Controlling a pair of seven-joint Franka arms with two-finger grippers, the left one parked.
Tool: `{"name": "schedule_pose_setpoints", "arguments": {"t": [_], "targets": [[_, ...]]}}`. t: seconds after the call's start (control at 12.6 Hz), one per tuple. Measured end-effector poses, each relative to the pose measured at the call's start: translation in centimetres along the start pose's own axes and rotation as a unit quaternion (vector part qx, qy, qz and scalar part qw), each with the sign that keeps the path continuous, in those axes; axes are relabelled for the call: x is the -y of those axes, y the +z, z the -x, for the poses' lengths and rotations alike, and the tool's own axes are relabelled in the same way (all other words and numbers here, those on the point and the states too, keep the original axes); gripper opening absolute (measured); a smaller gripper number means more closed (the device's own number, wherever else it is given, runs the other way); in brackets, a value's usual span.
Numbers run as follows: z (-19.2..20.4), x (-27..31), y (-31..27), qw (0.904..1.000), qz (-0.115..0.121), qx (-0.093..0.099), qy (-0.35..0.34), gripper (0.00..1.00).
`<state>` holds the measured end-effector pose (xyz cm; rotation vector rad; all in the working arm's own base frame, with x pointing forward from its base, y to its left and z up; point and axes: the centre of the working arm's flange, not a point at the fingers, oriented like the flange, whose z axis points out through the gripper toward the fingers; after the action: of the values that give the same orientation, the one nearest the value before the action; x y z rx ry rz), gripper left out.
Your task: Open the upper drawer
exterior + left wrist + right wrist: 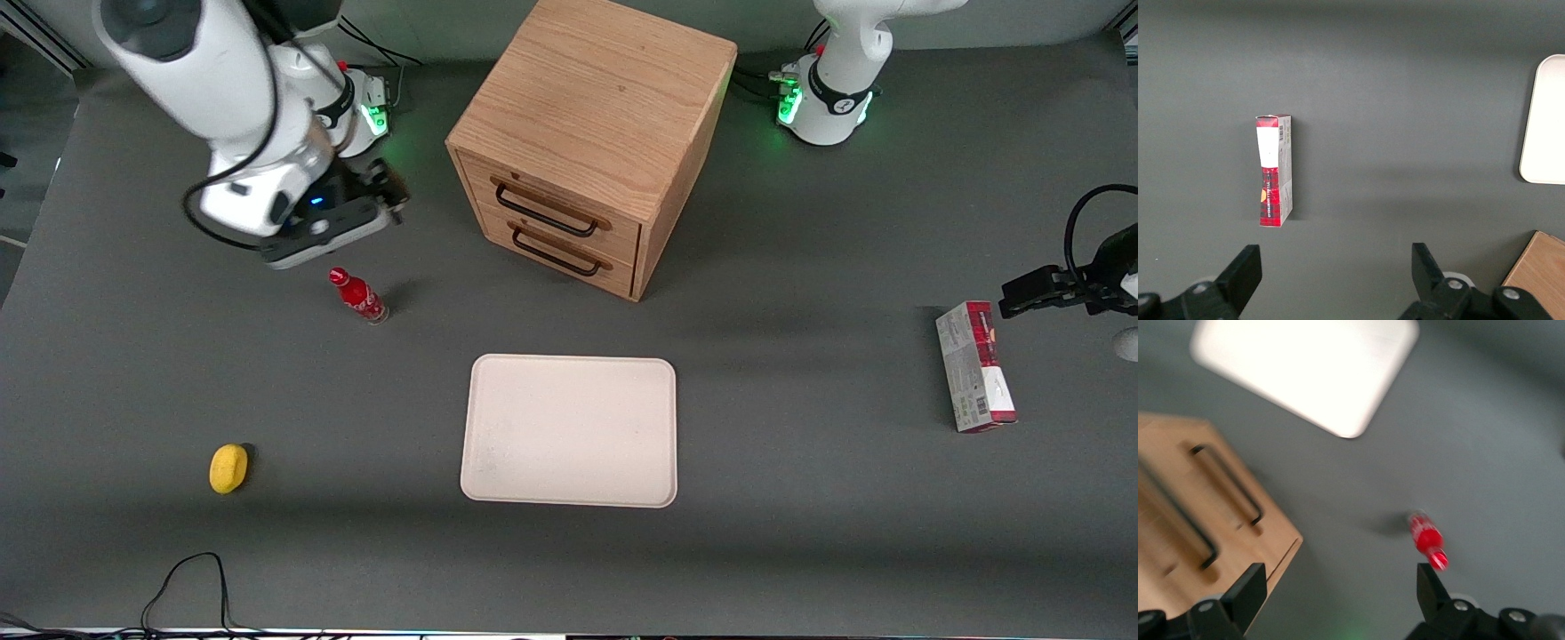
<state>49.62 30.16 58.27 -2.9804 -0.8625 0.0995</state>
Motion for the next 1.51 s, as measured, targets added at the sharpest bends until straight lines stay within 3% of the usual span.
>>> {"name": "schedule_pose_setpoints", "arguments": {"t": [0.24, 0.4, 0.56, 0.71, 1.11, 1.51], "targets": [[-1.6, 6.7, 3.3, 0.9929, -0.033, 0.030, -0.111, 1.00], [-2.9, 8.7, 6.3, 0.9845, -0.085, 0.053, -0.144, 1.00], [-4.6, 8.4, 8.7, 0.9745, -0.126, 0.065, -0.174, 1.00], [-5.8, 8.2, 10.9, 0.9692, -0.146, 0.068, -0.186, 1.00], [-6.8, 10.2, 14.7, 0.9654, -0.159, 0.066, -0.196, 1.00], [-6.6, 10.9, 17.8, 0.9664, -0.145, 0.069, -0.201, 1.00]]}}
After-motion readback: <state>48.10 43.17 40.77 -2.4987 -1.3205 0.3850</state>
